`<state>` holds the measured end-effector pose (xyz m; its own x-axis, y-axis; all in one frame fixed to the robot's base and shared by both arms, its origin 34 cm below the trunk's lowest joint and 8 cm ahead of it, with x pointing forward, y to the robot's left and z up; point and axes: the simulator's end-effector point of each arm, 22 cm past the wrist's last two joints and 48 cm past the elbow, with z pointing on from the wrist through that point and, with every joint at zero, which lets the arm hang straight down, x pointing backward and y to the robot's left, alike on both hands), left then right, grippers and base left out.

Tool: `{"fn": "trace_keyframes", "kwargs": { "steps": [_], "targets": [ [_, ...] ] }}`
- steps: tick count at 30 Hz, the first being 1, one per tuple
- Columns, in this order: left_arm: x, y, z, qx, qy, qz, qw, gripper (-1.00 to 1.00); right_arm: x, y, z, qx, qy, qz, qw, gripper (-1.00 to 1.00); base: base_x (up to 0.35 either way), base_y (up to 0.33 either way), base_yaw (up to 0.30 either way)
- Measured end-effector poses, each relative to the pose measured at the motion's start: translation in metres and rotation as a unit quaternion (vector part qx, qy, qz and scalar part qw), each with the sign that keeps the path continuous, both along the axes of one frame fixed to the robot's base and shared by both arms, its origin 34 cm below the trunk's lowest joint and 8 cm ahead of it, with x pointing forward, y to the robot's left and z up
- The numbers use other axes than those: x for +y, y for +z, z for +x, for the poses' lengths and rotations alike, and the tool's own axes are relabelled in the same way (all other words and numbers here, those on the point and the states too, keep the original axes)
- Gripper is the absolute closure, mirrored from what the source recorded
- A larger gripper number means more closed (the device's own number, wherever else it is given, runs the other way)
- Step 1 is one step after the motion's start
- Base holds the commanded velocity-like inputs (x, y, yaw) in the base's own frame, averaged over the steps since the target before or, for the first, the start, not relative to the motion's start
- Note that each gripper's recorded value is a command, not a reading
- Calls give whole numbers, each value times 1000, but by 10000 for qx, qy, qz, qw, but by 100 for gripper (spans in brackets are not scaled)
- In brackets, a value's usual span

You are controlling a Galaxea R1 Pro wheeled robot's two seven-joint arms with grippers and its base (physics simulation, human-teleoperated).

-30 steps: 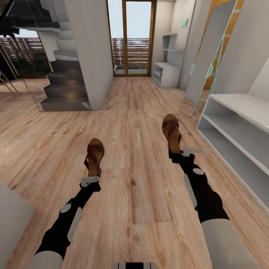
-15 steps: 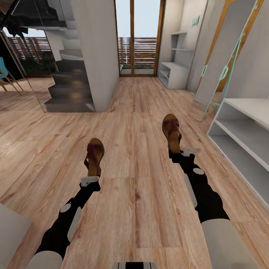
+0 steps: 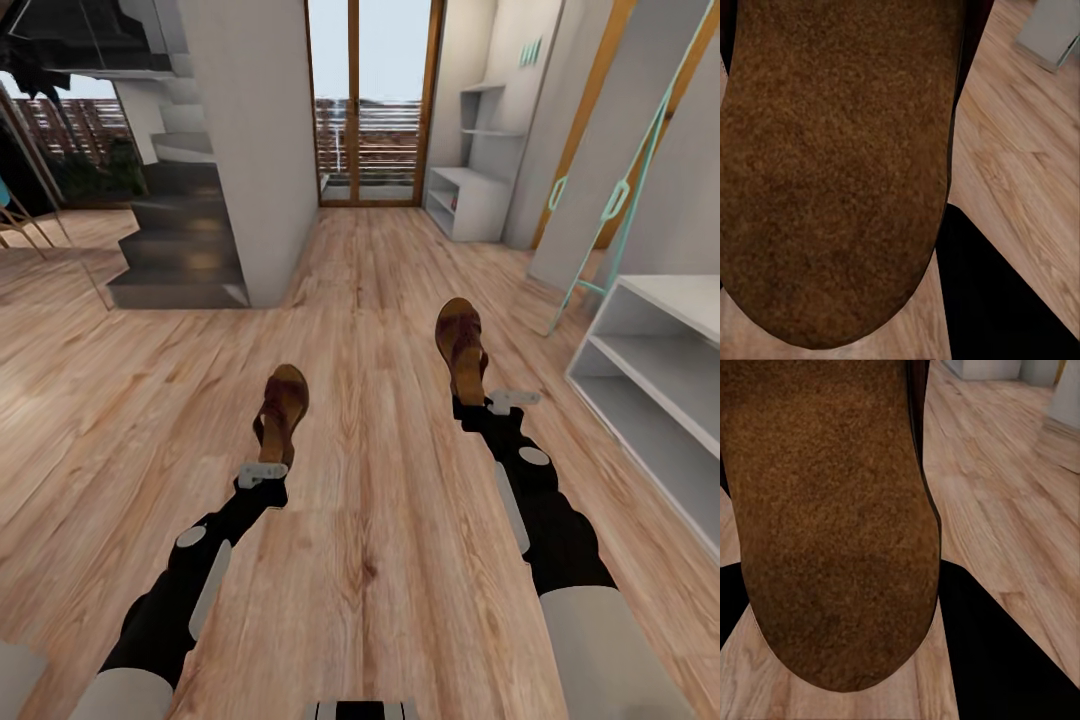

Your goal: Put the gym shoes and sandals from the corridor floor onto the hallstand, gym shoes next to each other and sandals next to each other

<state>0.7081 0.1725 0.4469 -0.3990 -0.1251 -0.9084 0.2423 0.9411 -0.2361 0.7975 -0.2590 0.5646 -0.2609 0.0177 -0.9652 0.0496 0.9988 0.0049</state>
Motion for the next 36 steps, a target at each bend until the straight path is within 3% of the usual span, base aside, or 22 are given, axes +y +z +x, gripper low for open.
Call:
{"fn": "trace_keyframes", "kwargs": {
  "steps": [36],
  "targets": [
    [-4, 0, -1, 13, -26, -41, 10000, 100, 0, 0, 0, -4, -5, -4, 10000, 100, 348, 0, 0]
  ]
}}
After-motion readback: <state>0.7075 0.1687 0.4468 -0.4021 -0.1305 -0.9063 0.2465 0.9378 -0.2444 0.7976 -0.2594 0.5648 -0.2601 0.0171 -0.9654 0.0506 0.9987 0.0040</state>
